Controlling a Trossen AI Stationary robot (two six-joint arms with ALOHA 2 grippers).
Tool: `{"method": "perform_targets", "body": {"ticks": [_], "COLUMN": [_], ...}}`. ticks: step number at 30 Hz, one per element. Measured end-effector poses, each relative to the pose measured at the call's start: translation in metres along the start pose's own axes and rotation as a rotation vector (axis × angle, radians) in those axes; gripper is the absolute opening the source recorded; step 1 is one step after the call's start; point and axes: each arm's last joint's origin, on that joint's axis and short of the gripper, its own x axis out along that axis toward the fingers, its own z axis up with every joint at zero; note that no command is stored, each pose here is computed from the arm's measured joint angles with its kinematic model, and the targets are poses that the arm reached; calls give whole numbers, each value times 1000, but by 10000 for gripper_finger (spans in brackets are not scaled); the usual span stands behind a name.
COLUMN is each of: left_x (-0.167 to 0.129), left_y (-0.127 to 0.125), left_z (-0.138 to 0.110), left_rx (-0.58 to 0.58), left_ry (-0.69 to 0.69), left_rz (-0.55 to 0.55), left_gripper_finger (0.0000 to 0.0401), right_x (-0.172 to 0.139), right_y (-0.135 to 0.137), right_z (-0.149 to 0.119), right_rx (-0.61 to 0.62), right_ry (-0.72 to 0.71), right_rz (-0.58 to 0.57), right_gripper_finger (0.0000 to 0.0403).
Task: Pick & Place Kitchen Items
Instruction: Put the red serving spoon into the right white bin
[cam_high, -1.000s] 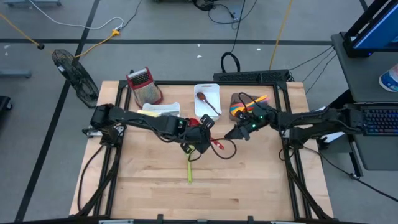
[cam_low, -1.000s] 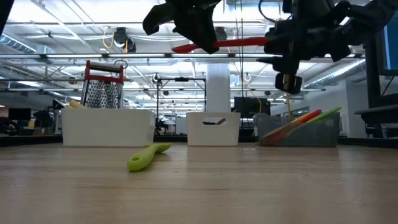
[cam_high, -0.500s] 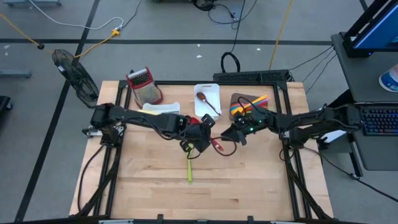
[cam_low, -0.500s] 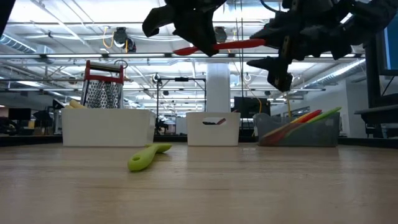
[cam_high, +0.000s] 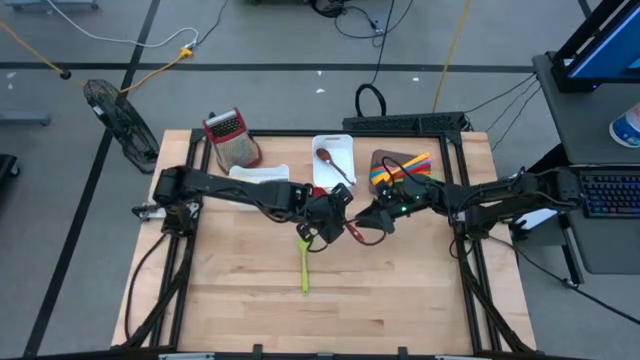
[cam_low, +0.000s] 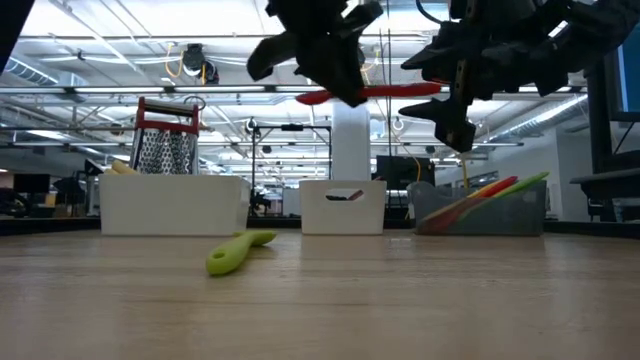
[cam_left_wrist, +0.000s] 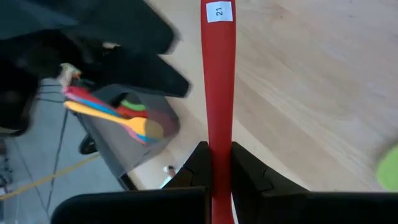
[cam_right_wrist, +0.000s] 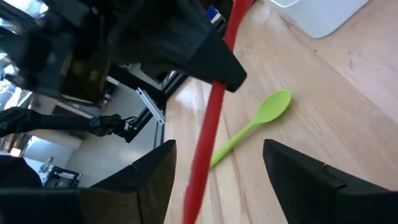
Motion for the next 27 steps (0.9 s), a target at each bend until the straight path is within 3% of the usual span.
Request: {"method": "perform_targets", "body": {"ticks": [9,27], "left_x": [10,15], "left_y": [2,15], "left_z": [2,-12], "left_rx": [22,-34], "left_ry": [-24,-73], "left_rz": [14,19], "left_gripper_finger": [18,18], "right_x": [0,24], "right_y": [-6,-13], "right_z": [-5,-13], "right_rx": [28,67], "right_ry": [50,53], "right_rz": [-54,0], "right_gripper_finger": [238,227]}}
